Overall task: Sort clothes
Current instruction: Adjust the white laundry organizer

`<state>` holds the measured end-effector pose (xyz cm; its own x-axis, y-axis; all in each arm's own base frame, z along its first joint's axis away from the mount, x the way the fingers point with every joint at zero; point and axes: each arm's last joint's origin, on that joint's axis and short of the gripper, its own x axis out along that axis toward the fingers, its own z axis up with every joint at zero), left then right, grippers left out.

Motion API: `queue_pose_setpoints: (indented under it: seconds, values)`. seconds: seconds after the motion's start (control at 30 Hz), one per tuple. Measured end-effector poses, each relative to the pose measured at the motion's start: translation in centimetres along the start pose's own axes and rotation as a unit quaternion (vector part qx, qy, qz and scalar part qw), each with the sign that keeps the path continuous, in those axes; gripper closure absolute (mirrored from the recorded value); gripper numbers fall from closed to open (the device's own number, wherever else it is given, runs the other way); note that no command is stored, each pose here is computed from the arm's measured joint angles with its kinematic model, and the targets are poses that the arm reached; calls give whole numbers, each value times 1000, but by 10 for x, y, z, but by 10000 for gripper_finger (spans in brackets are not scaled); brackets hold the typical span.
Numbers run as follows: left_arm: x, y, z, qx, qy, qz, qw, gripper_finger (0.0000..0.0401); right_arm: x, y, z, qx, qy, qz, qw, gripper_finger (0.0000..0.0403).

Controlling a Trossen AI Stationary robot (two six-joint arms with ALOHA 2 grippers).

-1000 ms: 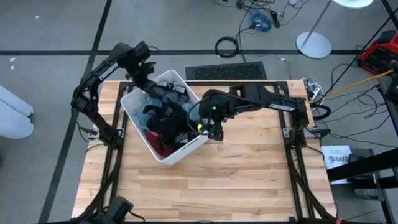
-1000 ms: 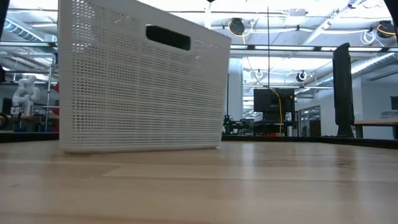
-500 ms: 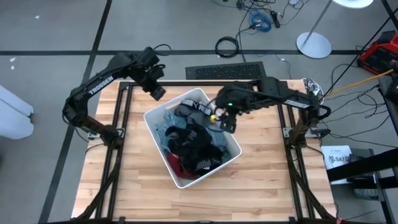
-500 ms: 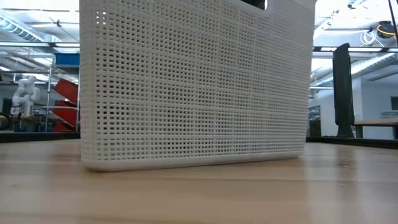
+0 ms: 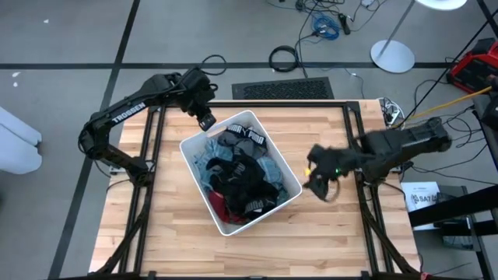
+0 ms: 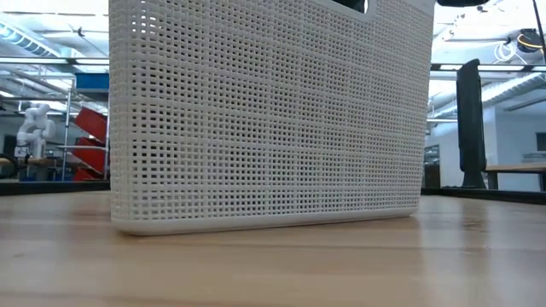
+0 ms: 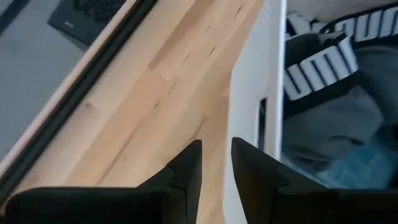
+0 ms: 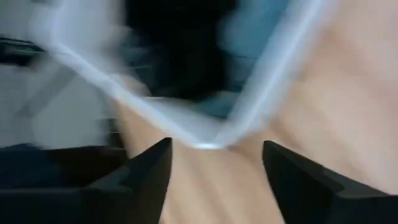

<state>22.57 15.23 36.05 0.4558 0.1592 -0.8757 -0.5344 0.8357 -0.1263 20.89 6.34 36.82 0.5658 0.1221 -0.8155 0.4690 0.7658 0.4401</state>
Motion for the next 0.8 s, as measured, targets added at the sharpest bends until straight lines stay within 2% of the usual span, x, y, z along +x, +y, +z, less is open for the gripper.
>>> queue_pose_setpoints:
  seconds: [0.1,0.23,0.27,0.37,0.5,0.6,0.8]
  values:
    - [0,4,-1,15,6,19,1000,306,12,8,-20,6,-21,64,998,222]
    - [-1,10,-3,21,17,24,999,306,26,10,-46,17,13,68,997,357]
    - [-1,11,-4,24,19,25,999,307,30,10,-52,16,22,67,997,380]
    - [-2,16,-4,27,23,27,999,326,42,11,-63,27,31,80,996,388]
    - [3,18,-3,28,30,26,999,386,62,14,-66,36,13,106,994,401]
    - [5,17,-3,26,35,25,999,392,74,15,-61,42,2,114,993,401]
    - [5,9,-10,32,75,9,997,397,85,8,-48,55,-35,81,995,402]
